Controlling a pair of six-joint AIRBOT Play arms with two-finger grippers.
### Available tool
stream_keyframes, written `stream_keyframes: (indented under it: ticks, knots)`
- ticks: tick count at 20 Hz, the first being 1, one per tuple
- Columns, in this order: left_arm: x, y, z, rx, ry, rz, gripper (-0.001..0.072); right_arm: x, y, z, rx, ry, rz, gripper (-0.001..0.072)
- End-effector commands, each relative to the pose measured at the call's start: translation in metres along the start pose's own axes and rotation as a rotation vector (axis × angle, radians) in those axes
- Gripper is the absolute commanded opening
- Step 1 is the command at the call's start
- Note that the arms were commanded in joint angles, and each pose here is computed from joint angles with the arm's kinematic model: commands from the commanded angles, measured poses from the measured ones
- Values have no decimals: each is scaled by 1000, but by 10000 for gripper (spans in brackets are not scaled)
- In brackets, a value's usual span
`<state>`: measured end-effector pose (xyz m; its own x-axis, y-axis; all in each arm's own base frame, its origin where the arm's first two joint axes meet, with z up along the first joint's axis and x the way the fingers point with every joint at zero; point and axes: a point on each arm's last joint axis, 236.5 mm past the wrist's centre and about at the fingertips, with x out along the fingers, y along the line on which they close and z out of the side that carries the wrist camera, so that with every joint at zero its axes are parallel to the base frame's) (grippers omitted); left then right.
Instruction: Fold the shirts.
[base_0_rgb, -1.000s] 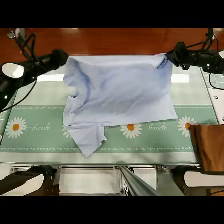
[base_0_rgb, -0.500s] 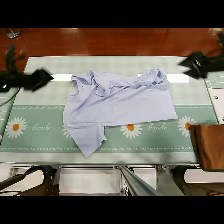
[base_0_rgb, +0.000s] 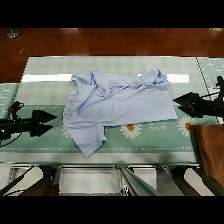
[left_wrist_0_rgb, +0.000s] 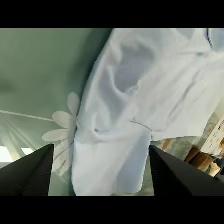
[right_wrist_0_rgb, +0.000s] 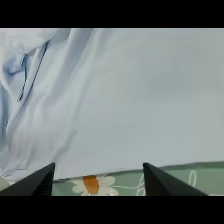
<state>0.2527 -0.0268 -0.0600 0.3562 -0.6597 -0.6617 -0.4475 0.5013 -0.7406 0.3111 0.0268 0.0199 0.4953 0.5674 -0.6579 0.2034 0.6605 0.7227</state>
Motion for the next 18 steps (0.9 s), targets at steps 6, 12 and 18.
stream_keyframes:
  ticks: [6,12,18]
  knots:
    - [55,-1,-13,83,-51,24,700,3,6,-30,22,0,49,623]
    - [74,-16,-12,161,-79,47,415,3,4,-27,58,-9,41,623]
    - [65,-44,-15,216,-27,-21,36,-20,-93,-24,135,-34,-399,623]
